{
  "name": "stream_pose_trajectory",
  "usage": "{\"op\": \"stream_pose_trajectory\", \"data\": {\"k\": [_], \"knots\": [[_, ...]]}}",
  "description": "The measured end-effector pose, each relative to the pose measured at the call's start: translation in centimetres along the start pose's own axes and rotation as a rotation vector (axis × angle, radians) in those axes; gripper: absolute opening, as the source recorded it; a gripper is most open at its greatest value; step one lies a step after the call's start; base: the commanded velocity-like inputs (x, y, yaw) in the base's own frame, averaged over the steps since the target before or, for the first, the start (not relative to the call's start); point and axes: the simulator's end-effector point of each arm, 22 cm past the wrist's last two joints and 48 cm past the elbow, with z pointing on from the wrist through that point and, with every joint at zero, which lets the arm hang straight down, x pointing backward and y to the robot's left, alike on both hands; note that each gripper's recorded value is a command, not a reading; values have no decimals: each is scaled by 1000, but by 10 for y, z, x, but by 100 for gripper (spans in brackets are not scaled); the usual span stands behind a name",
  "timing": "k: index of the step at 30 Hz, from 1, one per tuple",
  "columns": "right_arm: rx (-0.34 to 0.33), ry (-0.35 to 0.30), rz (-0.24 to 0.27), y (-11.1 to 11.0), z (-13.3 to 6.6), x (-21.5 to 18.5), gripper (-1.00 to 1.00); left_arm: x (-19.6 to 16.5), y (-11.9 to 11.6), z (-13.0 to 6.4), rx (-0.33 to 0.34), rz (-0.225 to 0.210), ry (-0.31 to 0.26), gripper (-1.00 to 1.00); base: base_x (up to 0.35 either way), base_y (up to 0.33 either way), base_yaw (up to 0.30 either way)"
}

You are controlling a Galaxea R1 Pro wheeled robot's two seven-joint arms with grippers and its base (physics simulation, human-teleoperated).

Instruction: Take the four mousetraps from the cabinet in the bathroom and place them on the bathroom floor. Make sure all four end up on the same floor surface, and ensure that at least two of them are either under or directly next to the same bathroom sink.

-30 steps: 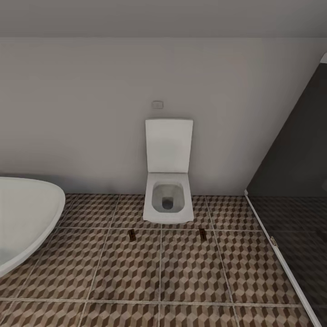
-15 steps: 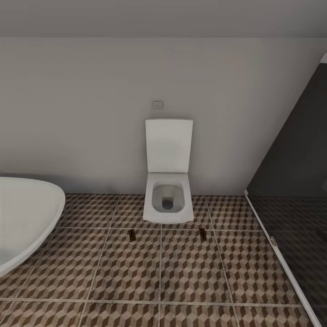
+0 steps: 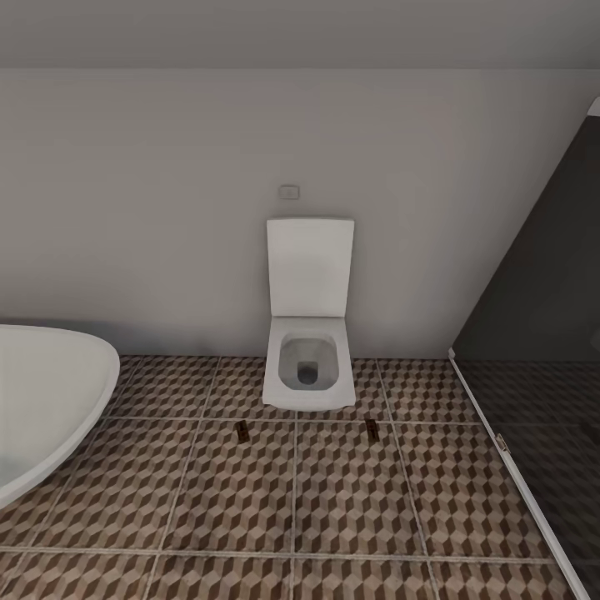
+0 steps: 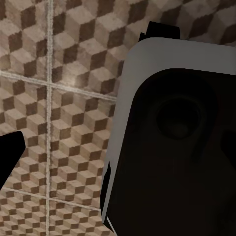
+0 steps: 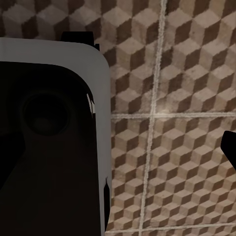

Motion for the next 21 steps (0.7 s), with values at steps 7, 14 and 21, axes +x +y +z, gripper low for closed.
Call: {"op": "stream_pose_trajectory", "data": {"k": [7, 14, 21], "knots": [[0, 0, 0, 0, 0, 0, 100, 0, 0, 0, 0, 0, 0, 100, 0, 0, 0], [0, 0, 0, 0, 0, 0, 100, 0, 0, 0, 0, 0, 0, 100, 0, 0, 0], [0, 0, 0, 0, 0, 0, 100, 0, 0, 0, 0, 0, 0, 100, 0, 0, 0]]}}
